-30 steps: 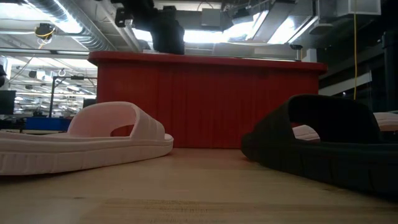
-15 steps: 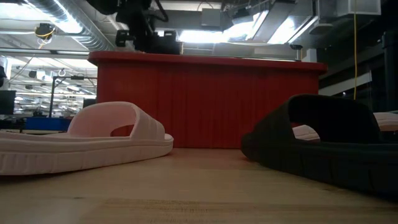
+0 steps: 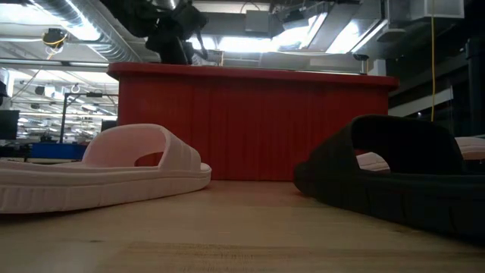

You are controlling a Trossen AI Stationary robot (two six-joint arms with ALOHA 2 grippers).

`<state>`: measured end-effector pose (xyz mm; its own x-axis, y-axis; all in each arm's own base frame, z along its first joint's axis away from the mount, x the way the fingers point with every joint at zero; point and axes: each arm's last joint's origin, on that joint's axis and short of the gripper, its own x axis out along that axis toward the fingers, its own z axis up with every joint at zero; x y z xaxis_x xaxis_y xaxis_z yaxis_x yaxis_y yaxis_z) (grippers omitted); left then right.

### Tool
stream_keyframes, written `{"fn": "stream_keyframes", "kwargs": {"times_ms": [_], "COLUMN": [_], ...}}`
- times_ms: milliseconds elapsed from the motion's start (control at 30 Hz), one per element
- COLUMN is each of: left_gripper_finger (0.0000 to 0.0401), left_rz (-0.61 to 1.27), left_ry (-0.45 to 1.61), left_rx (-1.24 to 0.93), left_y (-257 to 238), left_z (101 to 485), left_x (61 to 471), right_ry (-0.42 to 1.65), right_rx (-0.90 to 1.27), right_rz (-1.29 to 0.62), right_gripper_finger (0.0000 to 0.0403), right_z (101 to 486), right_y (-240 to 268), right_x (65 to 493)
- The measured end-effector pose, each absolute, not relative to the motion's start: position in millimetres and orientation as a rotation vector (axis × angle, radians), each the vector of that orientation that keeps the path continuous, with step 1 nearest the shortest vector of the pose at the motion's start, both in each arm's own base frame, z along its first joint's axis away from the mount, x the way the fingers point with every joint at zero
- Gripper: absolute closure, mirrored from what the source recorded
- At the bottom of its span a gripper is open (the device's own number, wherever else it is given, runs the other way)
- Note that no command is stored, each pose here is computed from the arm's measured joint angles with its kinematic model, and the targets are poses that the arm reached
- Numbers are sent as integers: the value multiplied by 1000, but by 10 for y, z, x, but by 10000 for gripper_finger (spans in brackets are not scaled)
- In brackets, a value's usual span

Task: Pick and place slides into bin
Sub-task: Put the top black slipper into the red bin

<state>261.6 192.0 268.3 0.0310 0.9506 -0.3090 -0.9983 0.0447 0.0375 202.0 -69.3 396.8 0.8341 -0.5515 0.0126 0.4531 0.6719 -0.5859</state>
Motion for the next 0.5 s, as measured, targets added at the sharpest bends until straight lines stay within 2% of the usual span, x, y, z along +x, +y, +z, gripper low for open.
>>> {"fn": "stream_keyframes", "kwargs": {"times_ms": [500], "left_gripper_finger": [396], "left_rz": [1541], "left_ry": [403], "left_rx": [-185], "left_y": [2155], "left_z": [2428], "left_x": [2615], "right_ry": [189], "right_rx": [-611], "right_rz": [-566], "right_gripper_finger": [397], "right_z": [3952], "right_y": [-702], "right_x": [2017]}}
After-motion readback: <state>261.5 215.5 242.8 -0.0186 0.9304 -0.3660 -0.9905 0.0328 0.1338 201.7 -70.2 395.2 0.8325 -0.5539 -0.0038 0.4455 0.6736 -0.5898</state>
